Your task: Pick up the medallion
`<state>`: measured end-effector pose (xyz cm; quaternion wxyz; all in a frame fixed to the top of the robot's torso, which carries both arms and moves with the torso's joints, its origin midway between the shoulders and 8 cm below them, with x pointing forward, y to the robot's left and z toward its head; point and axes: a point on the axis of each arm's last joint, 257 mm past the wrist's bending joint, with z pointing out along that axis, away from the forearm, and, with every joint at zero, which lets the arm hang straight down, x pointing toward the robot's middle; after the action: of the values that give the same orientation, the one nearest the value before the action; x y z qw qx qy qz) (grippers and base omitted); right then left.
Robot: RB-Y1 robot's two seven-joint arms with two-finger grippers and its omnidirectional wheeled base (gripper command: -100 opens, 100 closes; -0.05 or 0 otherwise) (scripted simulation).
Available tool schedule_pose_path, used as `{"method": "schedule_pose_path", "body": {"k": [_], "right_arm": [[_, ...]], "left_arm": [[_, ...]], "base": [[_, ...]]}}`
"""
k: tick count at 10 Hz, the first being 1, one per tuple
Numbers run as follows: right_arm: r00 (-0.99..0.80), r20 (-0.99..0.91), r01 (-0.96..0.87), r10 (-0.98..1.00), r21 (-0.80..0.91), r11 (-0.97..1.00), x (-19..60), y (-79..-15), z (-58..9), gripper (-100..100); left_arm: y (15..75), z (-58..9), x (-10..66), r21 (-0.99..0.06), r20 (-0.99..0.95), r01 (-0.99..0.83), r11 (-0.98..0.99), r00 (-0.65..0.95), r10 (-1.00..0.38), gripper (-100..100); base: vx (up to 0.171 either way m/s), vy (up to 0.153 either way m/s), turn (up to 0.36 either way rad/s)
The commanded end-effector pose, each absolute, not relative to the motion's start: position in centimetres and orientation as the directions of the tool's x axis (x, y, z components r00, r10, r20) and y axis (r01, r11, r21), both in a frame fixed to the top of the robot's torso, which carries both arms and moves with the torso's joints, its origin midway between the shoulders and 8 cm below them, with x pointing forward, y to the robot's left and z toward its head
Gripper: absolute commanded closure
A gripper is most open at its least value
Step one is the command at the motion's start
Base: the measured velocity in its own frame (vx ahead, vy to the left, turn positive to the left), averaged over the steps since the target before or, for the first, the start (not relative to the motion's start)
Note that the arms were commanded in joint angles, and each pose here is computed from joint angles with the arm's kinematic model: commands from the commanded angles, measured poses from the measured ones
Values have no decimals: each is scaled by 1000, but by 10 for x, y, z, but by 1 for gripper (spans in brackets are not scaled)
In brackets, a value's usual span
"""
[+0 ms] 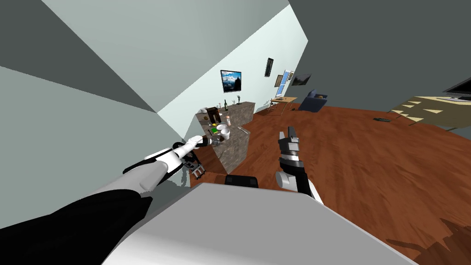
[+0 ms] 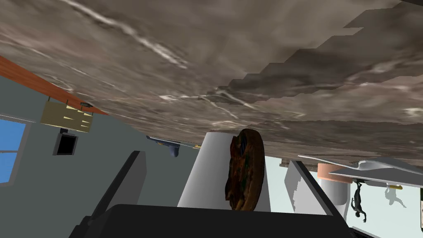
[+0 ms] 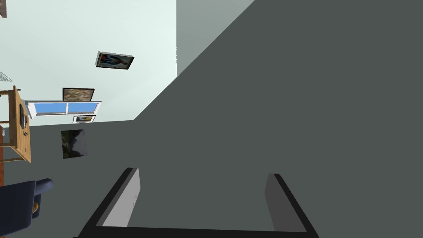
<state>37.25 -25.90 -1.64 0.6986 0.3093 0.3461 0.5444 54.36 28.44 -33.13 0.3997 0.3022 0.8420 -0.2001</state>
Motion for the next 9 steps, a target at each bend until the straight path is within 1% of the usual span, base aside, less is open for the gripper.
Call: {"method": "schedule_pose_path", "body": {"k": [1, 3, 4, 5, 9], "right_arm": [[168, -147, -547, 975, 809, 216, 373, -259, -16, 0], [167, -147, -547, 975, 809, 216, 373, -259, -16, 0], [167, -147, -547, 975, 809, 216, 373, -259, -16, 0], [167, -147, -547, 975, 809, 216, 373, -259, -16, 0], [167, -147, -547, 975, 809, 216, 373, -259, -16, 0]], "left_arm": [[276, -333, 550, -86, -780, 679, 729, -502, 375, -100], [271, -305, 572, -50, -801, 688, 724, -460, 382, -100], [276, -313, 564, -59, -795, 685, 726, -473, 381, -100], [275, -311, 566, -58, -796, 685, 726, -471, 380, 100], [275, -311, 565, -58, -796, 686, 725, -470, 381, 100]], "base": [[-54, 22, 72], [-18, 12, -14], [0, 0, 0], [0, 0, 0], [0, 0, 0]]}}
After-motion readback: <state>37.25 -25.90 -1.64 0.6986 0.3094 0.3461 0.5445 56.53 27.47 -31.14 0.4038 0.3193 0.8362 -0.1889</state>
